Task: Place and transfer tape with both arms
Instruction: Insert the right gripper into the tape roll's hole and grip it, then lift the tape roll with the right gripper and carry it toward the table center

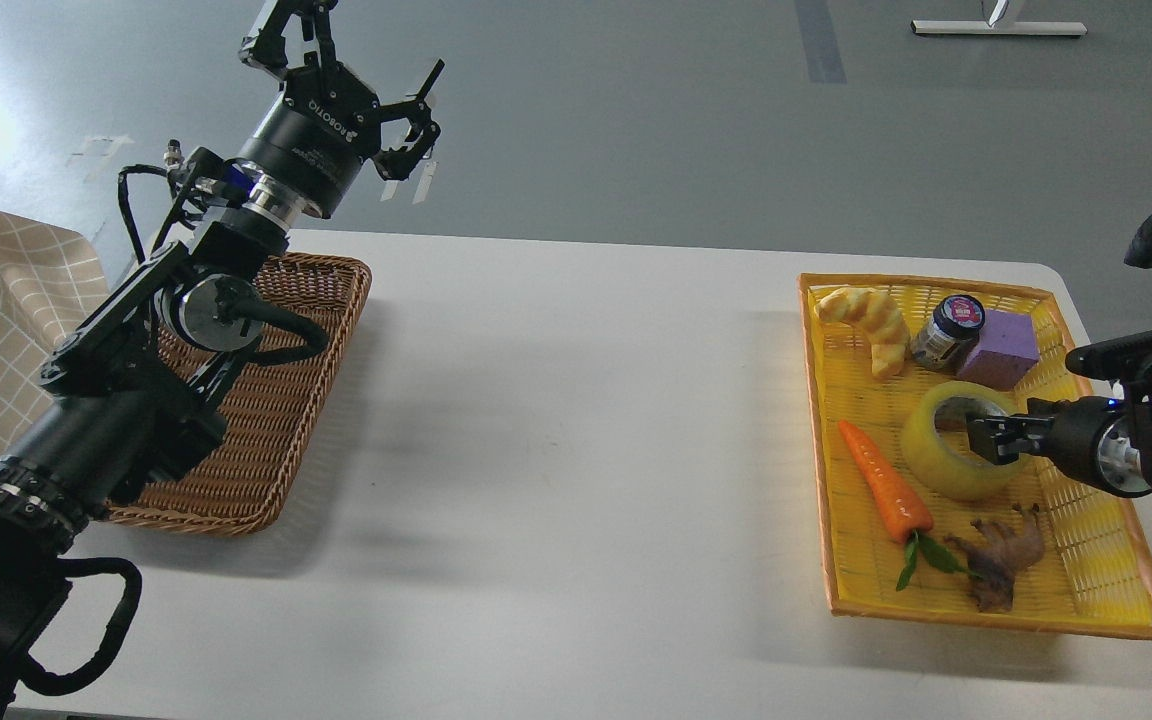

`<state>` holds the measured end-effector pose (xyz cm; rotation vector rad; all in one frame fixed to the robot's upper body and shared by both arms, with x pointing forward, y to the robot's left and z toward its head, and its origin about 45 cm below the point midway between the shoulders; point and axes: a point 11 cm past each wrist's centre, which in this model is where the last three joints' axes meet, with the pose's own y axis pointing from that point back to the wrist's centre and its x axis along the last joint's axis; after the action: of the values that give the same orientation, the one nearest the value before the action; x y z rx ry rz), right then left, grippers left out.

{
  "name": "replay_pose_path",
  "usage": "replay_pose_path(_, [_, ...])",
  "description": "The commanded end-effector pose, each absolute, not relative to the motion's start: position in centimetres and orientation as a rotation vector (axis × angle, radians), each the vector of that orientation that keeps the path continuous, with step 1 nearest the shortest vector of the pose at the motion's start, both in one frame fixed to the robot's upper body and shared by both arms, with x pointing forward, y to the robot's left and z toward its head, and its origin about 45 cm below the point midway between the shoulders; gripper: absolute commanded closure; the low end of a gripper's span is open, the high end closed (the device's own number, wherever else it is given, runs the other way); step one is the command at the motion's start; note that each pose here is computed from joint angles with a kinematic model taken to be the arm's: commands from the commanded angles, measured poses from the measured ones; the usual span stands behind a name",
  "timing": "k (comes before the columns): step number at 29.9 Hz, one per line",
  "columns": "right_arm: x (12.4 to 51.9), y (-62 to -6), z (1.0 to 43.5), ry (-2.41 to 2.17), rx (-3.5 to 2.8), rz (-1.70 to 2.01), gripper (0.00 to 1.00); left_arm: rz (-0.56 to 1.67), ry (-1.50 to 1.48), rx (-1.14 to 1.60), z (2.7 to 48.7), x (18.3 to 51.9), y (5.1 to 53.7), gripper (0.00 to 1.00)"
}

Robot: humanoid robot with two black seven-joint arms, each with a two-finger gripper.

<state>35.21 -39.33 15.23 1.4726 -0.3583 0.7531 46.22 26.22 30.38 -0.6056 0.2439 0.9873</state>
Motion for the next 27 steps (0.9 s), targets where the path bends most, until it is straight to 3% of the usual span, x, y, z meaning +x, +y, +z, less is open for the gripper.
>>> replay_pose_path(1, [35.2, -39.7, 14.9, -0.361, 1.469, 0.736, 0.44, 0.987, 0.244, -0.605, 30.3, 46.2, 26.2, 0.02])
replay_pose_path(8, [35.2, -39.6, 14.7, -0.364, 1.474, 0.729, 0.57, 0.987, 0.244, -0.605, 30.3, 46.2, 26.2, 0.02])
replay_pose_path(10, [35.3, -39.1, 14.5, -0.364, 1.486, 0.733, 0.73, 0.988, 0.243, -0.604, 30.4, 46.2, 26.3, 0.02])
replay_pose_path(11, [35.3, -39.1, 14.5, -0.364, 1.486, 0.733, 0.75, 0.99, 0.244, -0.603, 30.3, 46.2, 26.3, 0.02])
replay_pose_path(15, [35.4, -38.9, 14.6, -0.366, 1.488, 0.737, 1.0, 0.988, 0.243, -0.604, 30.4, 46.2, 26.3, 0.02])
replay_pose_path(27, [36.5, -37.4, 17.6, -0.352, 1.535, 0.813, 1.0, 0.988, 0.241, -0.605, 30.5, 46.3, 26.3, 0.02])
